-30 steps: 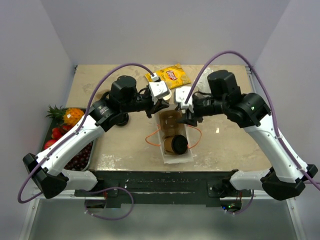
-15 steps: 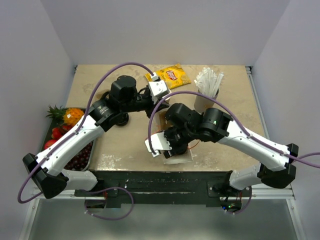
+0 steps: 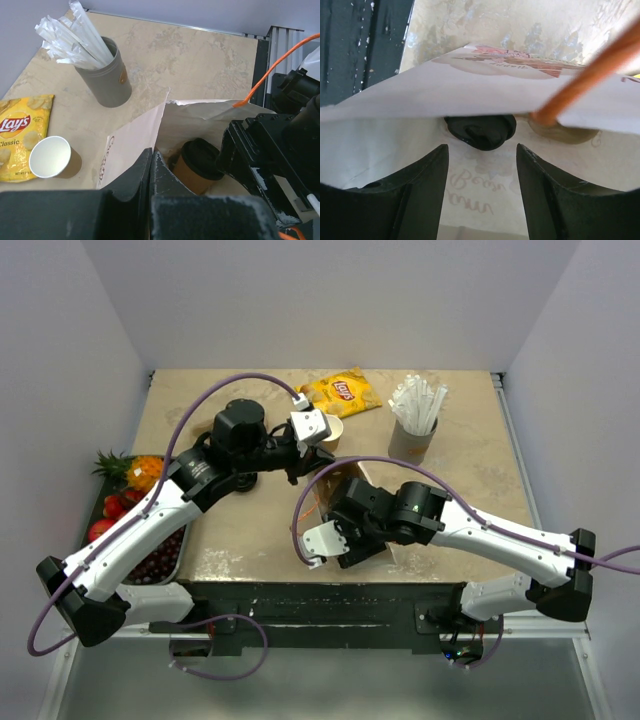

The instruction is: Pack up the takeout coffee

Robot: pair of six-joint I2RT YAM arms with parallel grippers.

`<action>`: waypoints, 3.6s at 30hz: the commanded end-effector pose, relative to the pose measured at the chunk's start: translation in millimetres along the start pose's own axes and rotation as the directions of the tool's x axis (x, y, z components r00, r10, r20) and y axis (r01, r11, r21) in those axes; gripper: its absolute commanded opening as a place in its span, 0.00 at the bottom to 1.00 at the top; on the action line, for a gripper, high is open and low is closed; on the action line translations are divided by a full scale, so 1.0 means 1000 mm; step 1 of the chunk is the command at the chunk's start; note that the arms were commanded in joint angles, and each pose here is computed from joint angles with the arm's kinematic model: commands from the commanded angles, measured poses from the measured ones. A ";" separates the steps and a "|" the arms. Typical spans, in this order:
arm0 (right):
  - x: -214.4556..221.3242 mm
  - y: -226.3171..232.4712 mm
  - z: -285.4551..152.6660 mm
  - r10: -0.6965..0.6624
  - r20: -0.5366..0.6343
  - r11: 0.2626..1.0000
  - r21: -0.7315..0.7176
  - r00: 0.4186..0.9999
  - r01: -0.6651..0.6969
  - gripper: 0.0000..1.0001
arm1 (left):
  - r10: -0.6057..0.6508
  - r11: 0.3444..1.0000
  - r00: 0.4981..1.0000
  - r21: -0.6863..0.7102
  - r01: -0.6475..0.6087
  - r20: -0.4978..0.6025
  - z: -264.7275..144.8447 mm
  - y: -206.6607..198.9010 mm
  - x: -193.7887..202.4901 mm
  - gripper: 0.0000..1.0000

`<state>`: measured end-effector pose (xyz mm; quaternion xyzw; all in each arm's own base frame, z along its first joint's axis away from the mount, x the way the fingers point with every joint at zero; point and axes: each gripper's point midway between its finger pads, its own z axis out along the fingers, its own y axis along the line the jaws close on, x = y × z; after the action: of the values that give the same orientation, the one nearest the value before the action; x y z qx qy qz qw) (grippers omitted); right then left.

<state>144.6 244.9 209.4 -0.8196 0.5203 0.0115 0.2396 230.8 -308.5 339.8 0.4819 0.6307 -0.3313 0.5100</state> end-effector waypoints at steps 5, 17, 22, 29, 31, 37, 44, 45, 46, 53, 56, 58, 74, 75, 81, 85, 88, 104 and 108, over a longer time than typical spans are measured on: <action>0.006 -0.006 0.017 -0.024 -0.039 0.999 0.041 0.999 0.025 0.56 | 0.040 0.998 0.997 0.052 -0.043 0.062 -0.006 -0.013 -0.010 0.00; 0.009 -0.011 0.050 -0.076 -0.035 0.994 0.078 0.996 0.079 0.54 | 0.013 0.992 0.997 0.121 -0.023 0.079 -0.003 -0.017 -0.003 0.00; 0.000 -0.036 0.022 -0.052 0.001 0.983 0.173 0.999 0.051 0.55 | 0.018 0.994 0.999 0.107 -0.022 0.039 0.000 -0.011 0.005 0.00; -0.007 -0.066 -0.024 0.101 0.069 0.938 0.325 0.992 -0.118 0.64 | -0.131 0.988 0.991 -0.081 0.132 0.011 0.002 0.017 0.013 0.00; -0.012 -0.073 -0.037 0.192 0.123 0.910 0.349 0.974 -0.224 0.69 | -0.199 0.974 0.980 -0.108 0.200 0.025 0.002 0.018 0.015 0.00; -0.026 -0.078 -0.064 0.395 0.244 0.832 0.313 0.886 -0.457 0.72 | -0.306 0.922 0.949 -0.225 0.314 0.071 -0.002 0.034 0.017 0.00; -0.016 -0.085 -0.047 0.615 0.261 0.730 0.169 0.744 -0.663 0.44 | -0.359 0.886 0.928 -0.278 0.372 0.098 -0.012 0.037 0.020 0.00; -0.007 -0.089 -0.044 0.662 0.246 0.692 0.163 0.708 -0.703 0.41 | -0.359 0.885 0.928 -0.280 0.372 0.099 -0.013 0.037 0.020 0.00; -0.004 -0.092 -0.036 0.702 0.230 0.658 0.153 0.674 -0.737 0.36 | -0.360 0.883 0.928 -0.285 0.372 0.098 -0.015 0.037 0.021 0.00; -0.012 -0.107 -0.018 0.749 0.219 0.622 0.096 0.626 -0.777 0.10 | -0.409 0.844 0.904 -0.325 0.425 0.120 -0.021 0.049 0.028 0.00; -0.008 -0.097 -0.014 0.775 0.208 0.594 0.086 0.597 -0.800 0.00 | -0.445 0.814 0.886 -0.353 0.460 0.129 -0.023 0.057 0.035 0.00; -0.002 -0.087 -0.008 0.797 0.187 0.570 0.086 0.575 -0.817 0.00 | -0.458 0.807 0.879 -0.353 0.473 0.132 -0.022 0.059 0.036 0.00; 0.032 -0.075 0.043 0.720 0.200 0.634 0.202 0.665 -0.747 0.00 | -0.343 0.893 0.915 -0.228 0.388 0.213 -0.039 0.034 0.029 0.00; 0.032 -0.083 0.044 0.701 0.229 0.634 0.232 0.675 -0.737 0.01 | -0.336 0.896 0.915 -0.225 0.384 0.223 -0.041 0.032 0.029 0.00; 0.039 -0.085 0.054 0.692 0.257 0.611 0.288 0.675 -0.737 0.08 | -0.254 0.940 0.937 -0.166 0.298 0.239 -0.049 0.016 0.026 0.00; 0.032 -0.086 0.055 0.713 0.276 0.591 0.258 0.644 -0.765 0.36 | -0.253 0.946 0.943 -0.151 0.288 0.217 -0.045 0.013 0.033 0.00; 0.028 -0.081 0.063 0.730 0.262 0.591 0.221 0.631 -0.776 0.41 | -0.273 0.940 0.940 -0.151 0.306 0.206 -0.041 0.015 0.036 0.00; -0.010 -0.040 0.093 0.745 0.259 0.640 -0.015 0.615 -0.768 0.40 | -0.315 0.924 0.929 -0.162 0.347 0.196 -0.033 0.021 0.041 0.00; -0.021 -0.044 0.087 0.706 0.291 0.681 -0.025 0.646 -0.732 0.36 | -0.311 0.925 0.926 -0.157 0.346 0.213 -0.032 0.023 0.035 0.00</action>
<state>201.1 289.8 142.5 -0.4975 0.7959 0.1532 0.3091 240.4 -256.6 305.0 0.2860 0.6952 -0.3774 0.5408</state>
